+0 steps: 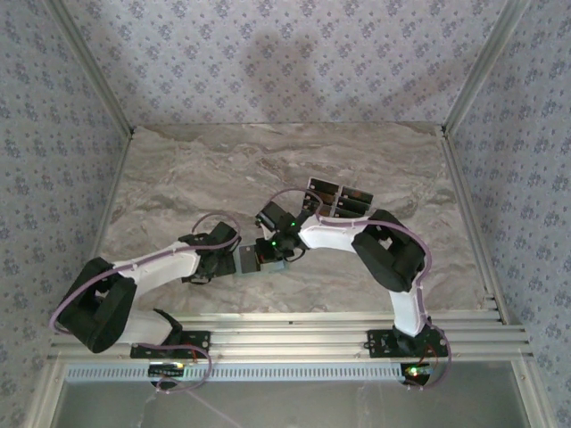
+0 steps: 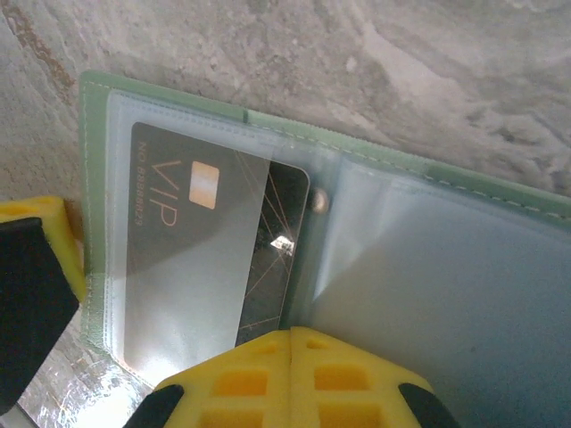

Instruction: Put the credit cards into the card holder

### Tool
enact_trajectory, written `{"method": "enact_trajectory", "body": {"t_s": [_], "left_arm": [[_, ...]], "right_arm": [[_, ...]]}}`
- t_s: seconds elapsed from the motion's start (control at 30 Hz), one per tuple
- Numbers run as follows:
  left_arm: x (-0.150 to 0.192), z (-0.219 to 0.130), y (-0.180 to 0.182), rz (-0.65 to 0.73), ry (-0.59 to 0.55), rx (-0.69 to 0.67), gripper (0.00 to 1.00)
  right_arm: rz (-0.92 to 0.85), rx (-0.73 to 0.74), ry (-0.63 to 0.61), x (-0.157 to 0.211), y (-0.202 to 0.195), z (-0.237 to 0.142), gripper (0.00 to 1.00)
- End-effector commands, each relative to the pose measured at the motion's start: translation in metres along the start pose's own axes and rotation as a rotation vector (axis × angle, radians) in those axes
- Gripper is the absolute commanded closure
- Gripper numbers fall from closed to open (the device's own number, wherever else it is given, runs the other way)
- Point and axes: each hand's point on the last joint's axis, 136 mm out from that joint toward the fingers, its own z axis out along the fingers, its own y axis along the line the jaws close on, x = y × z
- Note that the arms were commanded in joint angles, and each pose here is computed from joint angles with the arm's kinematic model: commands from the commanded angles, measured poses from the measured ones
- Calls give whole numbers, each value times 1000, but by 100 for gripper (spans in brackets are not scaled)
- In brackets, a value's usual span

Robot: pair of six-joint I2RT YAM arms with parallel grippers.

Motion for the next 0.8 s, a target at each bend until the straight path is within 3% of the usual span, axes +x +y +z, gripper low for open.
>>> {"method": "enact_trajectory", "body": {"t_s": [0.0, 0.5, 0.77], "left_arm": [[6, 13, -11, 5, 35, 38, 2], [7, 15, -16, 9, 40, 47, 2], [-1, 7, -18, 23, 23, 50, 2]], "right_arm": [[6, -13, 28, 4, 6, 10, 96], [-18, -68, 47, 5, 27, 15, 96], [21, -17, -19, 0, -1, -9, 92]]}}
